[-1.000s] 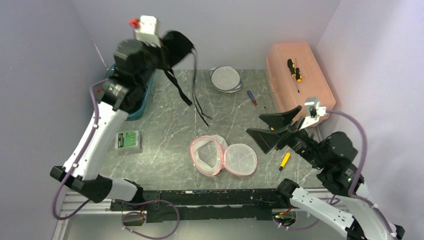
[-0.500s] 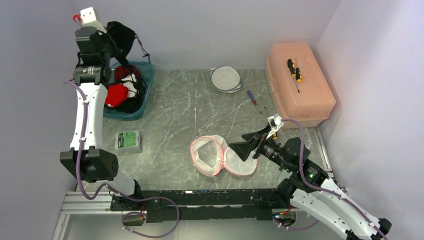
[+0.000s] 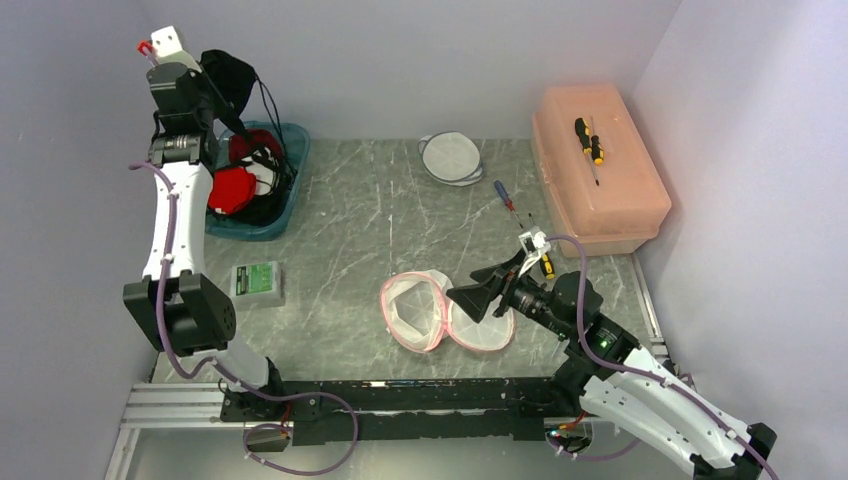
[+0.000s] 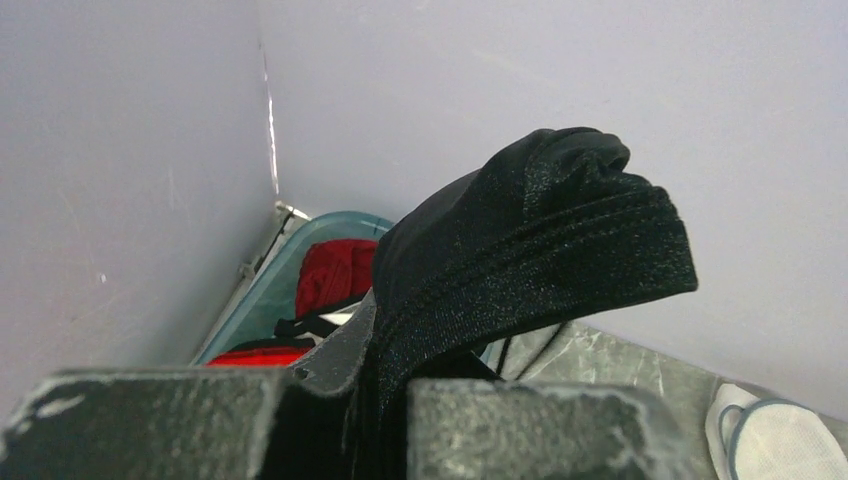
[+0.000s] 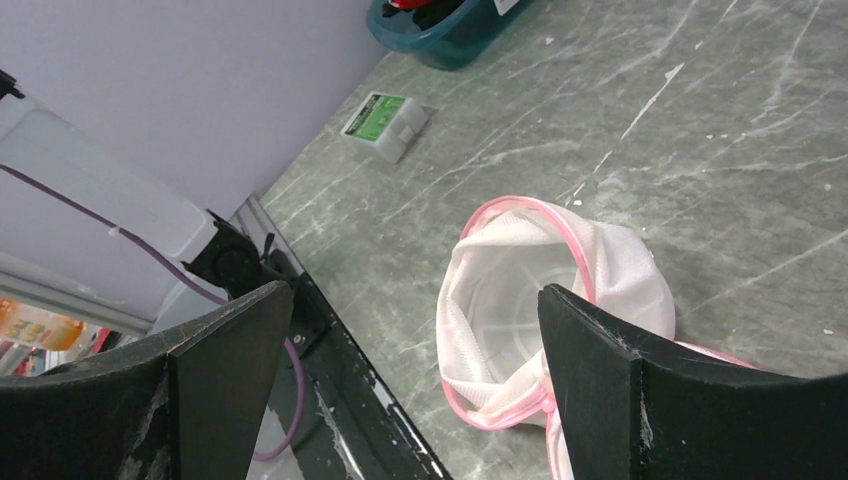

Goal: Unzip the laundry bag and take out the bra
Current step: Place the bra in the bin.

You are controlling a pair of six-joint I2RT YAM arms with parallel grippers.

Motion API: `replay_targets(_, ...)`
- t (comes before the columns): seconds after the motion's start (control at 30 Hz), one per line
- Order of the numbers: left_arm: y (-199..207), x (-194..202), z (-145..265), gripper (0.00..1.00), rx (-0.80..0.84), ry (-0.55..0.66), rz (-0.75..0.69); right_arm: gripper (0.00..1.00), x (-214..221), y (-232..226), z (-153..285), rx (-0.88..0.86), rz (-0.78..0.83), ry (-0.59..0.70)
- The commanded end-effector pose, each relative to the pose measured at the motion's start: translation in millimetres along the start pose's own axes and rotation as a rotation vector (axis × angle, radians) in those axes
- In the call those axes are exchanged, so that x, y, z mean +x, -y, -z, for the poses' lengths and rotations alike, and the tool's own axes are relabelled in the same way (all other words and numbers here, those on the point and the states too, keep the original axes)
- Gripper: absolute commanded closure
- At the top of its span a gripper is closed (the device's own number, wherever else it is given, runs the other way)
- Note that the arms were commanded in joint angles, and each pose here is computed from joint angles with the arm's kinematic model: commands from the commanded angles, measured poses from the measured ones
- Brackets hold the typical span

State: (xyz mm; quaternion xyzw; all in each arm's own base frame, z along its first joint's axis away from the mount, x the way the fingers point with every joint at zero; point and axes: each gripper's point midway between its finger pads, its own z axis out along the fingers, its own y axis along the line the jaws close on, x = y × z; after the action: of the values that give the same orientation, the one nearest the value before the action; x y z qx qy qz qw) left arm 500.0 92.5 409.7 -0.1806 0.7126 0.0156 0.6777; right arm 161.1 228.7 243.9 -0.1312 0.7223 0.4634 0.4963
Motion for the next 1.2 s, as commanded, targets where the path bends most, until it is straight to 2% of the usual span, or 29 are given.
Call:
replay_targets(0.0,-20,32,-23,0.97,-0.043,-0.051,0.046,0.03,-19,-12,-1,-0.048,0.027,0.075)
replay_targets(0.37,-59,145,-62,0.97,-0.241,-0.354,0.181,0.03,-20,-7,2,-0.027,0.021,0.09)
replay_targets(0.6,-64,192,-64,0.93,-0.271,-0.448,0.233,0.03,-17,-7,1,-0.028,0.018,0.083)
replay_targets(0.63,-66,198,-64,0.85,-0.282,-0.463,0.233,0.03,-18,-8,2,-0.031,0.018,0.085)
replay_targets(0.73,-73,209,-60,0.52,-0.32,-0.494,0.229,0.03,-14,-4,4,-0.01,0.017,0.067)
replay_targets(0.8,-73,205,-55,0.37,-0.324,-0.475,0.23,0.03,-14,-1,6,0.006,0.02,0.072)
replay_targets(0.83,-73,199,-53,0.14,-0.321,-0.461,0.23,0.03,-14,2,6,0.018,0.021,0.072)
replay_targets(0.87,-71,193,-50,0.07,-0.311,-0.447,0.228,0.03,-14,4,6,0.028,0.023,0.073)
replay_targets(1.03,-53,144,-28,0.06,-0.235,-0.369,0.237,0.01,-19,14,9,0.098,0.025,0.085)
replay_targets(1.17,1,93,12,0.06,-0.07,-0.29,0.212,0.0,-24,41,16,0.263,-0.024,0.118)
